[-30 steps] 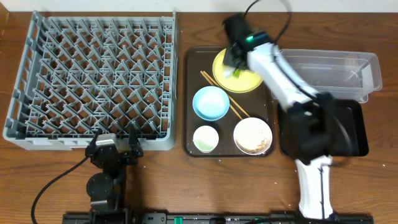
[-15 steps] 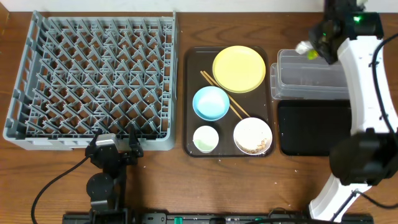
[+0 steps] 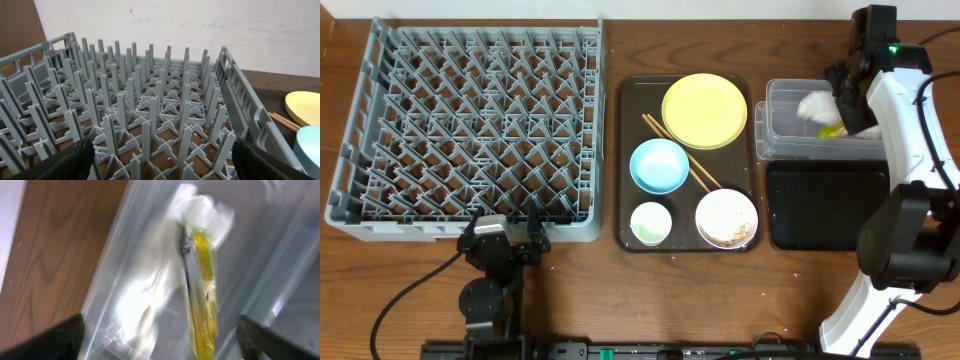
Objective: Sort waste into correct bins and load items into the dishwasher
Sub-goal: 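Carry the wrapper right and drop it into the clear bin, then move the right gripper to the pink rice bowl and grasp it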
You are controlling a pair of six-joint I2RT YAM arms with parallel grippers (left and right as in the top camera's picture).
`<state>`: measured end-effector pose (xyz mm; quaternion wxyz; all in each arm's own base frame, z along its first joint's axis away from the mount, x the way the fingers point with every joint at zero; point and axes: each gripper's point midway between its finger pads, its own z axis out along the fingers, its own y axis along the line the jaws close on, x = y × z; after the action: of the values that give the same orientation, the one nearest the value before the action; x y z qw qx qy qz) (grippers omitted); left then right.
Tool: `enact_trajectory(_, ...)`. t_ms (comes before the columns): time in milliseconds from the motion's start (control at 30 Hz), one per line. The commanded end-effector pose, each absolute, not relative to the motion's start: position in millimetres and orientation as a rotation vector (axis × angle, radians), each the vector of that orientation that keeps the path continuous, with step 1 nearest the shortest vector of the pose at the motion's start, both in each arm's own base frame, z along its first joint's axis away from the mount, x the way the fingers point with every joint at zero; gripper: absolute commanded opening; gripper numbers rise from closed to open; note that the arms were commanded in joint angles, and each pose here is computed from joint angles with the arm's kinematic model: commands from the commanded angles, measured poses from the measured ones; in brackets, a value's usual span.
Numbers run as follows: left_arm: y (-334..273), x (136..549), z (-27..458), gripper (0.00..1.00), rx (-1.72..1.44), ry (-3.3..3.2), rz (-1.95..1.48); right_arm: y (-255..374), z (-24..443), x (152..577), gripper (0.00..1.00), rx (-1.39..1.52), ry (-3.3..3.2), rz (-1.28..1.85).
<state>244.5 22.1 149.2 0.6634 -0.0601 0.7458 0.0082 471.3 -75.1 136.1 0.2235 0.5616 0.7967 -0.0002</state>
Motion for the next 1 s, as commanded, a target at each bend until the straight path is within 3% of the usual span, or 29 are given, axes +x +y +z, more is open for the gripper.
enact_trajectory(0,25.2,243.1,132.3,0.89,-0.148,1.739,0.037,-60.1,160.0,482.0,0.99,1.255,2.317,0.035)
enact_trajectory(200,25.2,243.1,132.3,0.89,-0.148,1.739,0.037,-12.3,217.9,496.0,0.98,0.728,2.405,0.138)
enact_trajectory(400,25.2,243.1,132.3,0.89,-0.148,1.739,0.037,78.8,251.1,480.1,0.99,0.206,2.457,0.278)
enact_trajectory(700,25.2,243.1,132.3,0.89,-0.148,1.739,0.037,189.3,216.8,438.6,0.99,-0.121,2.581,0.309)
enact_trajectory(867,25.2,243.1,132.3,0.89,-0.148,1.739,0.037,196.3,174.8,405.6,0.95,-0.022,2.772,0.237)
enact_trajectory(967,25.2,243.1,132.3,0.89,-0.148,1.739,0.037,185.1,152.7,377.6,0.86,0.025,2.916,0.178)
